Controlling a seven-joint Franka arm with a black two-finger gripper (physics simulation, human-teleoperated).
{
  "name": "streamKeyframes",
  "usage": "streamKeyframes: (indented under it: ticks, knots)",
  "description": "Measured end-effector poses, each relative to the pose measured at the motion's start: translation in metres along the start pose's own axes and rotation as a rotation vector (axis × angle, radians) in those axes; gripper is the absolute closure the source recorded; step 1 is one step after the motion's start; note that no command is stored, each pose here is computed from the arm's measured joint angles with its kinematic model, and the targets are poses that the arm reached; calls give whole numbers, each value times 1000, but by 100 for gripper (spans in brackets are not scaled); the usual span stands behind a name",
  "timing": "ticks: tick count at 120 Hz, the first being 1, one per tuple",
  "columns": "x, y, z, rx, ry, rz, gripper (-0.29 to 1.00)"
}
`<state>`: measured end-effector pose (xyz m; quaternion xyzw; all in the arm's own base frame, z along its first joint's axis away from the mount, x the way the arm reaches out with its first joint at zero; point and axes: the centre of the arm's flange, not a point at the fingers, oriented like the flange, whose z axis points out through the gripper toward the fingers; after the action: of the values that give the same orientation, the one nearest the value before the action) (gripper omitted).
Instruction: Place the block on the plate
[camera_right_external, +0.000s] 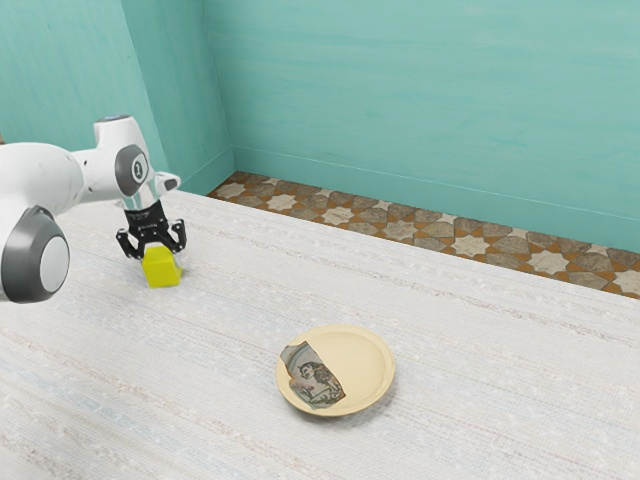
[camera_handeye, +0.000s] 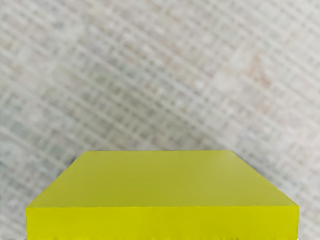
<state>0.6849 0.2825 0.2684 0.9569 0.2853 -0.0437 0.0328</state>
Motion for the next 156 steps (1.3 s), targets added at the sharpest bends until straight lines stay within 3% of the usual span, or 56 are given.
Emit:
streamKeyframes:
  ticks: [26, 62, 156]
  knots:
    - [-4, 8, -16, 14, 10, 13, 30]
    - [-40, 85, -78, 40, 69, 125, 30]
    - [-184, 293, -63, 102, 13, 409, 30]
